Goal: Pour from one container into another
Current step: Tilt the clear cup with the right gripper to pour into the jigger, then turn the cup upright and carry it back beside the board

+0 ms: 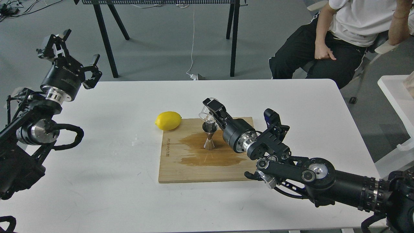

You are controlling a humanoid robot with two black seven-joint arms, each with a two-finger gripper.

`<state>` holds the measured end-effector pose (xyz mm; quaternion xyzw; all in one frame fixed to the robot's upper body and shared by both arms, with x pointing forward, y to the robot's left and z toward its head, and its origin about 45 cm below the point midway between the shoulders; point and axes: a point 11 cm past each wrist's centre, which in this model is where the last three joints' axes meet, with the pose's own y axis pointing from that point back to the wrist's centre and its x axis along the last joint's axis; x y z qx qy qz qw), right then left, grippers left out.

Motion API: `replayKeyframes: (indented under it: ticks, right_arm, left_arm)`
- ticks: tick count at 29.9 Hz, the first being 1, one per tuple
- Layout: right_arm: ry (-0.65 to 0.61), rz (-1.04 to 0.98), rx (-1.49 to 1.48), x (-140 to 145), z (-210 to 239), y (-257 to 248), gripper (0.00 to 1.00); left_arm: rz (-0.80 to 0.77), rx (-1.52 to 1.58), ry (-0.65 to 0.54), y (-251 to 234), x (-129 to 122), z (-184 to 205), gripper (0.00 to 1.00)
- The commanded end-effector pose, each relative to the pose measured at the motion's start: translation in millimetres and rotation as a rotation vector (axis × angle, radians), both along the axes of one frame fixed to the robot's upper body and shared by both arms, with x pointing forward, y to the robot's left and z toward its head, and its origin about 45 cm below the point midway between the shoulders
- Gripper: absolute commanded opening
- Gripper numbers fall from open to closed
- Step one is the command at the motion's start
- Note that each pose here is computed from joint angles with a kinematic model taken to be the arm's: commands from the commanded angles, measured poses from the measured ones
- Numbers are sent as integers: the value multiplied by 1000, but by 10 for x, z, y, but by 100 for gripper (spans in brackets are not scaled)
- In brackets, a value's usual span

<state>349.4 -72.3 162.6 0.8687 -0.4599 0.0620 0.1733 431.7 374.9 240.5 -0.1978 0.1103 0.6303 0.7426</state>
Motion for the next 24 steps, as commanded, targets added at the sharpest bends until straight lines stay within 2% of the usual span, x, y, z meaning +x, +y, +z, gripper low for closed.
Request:
replayKeyframes:
  ticks: [1, 17, 24]
  right_arm:
    - [-17, 23, -30, 2, -4, 15, 49]
    - [-133, 111, -186, 63, -19, -30, 50]
    - [-144, 77, -173, 151, 58, -162, 50]
  left_arm:
    - [0, -2, 0, -1, -1, -7, 100]
    - [2, -1, 3, 4, 0, -12, 100]
    - [3, -1, 1, 11, 3, 0, 100]
